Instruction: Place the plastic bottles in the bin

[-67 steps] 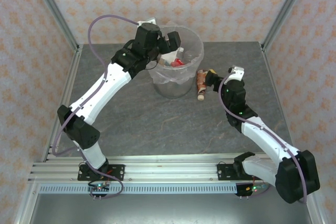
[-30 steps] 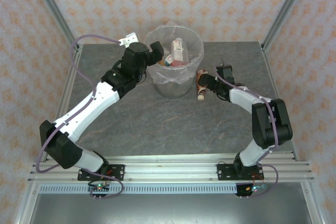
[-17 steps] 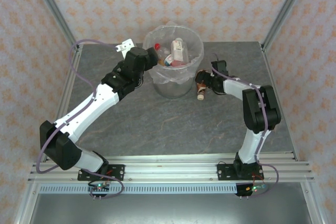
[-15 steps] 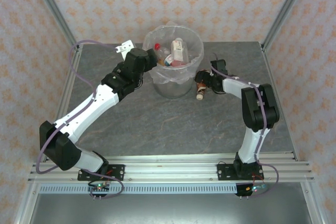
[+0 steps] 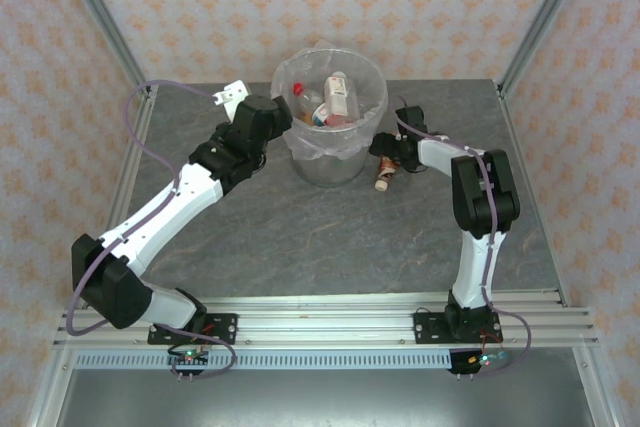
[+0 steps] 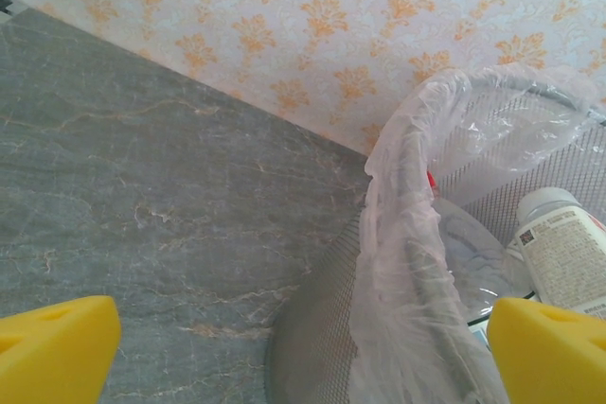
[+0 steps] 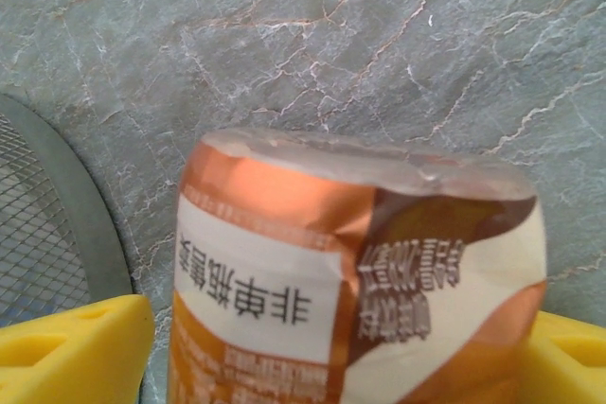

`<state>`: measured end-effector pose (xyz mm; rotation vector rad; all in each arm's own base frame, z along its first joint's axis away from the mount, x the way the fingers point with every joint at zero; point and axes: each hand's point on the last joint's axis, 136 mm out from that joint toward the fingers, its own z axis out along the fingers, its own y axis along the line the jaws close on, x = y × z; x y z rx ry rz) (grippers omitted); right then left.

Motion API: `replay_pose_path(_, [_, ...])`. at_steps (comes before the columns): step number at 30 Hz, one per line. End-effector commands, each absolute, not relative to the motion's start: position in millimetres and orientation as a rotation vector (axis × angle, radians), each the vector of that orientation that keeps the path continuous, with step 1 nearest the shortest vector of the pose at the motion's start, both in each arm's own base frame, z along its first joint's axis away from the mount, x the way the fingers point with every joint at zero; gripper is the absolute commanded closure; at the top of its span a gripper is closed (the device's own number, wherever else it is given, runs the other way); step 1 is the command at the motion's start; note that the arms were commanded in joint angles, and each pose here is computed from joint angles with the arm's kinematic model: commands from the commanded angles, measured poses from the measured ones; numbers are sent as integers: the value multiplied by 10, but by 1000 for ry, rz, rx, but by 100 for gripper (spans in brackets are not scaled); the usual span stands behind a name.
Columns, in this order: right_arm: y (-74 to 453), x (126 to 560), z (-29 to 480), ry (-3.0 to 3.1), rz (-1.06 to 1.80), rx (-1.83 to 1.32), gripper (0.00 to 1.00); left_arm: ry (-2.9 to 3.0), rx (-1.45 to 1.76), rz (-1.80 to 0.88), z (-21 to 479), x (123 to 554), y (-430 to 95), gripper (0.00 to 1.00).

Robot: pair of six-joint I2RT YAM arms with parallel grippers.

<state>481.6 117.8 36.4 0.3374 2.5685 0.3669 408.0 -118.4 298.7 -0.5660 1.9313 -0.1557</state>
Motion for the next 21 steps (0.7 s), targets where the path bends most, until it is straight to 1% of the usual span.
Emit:
replay_pose_path(1, [978, 4777, 209, 2597, 230, 408, 15, 1934, -590, -121, 3009, 4131, -1133, 0])
replay_pose_path(2, [968, 4772, 228, 2586, 228, 409, 15, 1931, -592, -123, 3026, 4137, -1133, 0])
replay_pose_path(5, [913, 4736, 272, 2567, 196, 403, 24, 1926, -598, -126, 3021, 4143, -1137, 0])
replay_pose_path(6, [889, 4727, 293, 2560, 181, 402, 25, 1925, -600, -127, 3020, 4146, -1133, 0])
replay_pose_path(10, [830, 4638, 352, 2545, 152, 391, 26, 1936, -604, -122, 2977, 4143, -1135, 0])
replay_pose_path(21, [841, 4437, 618, 2440, 239, 372, 37, 1956, -605, -124, 2907, 4107, -1132, 0])
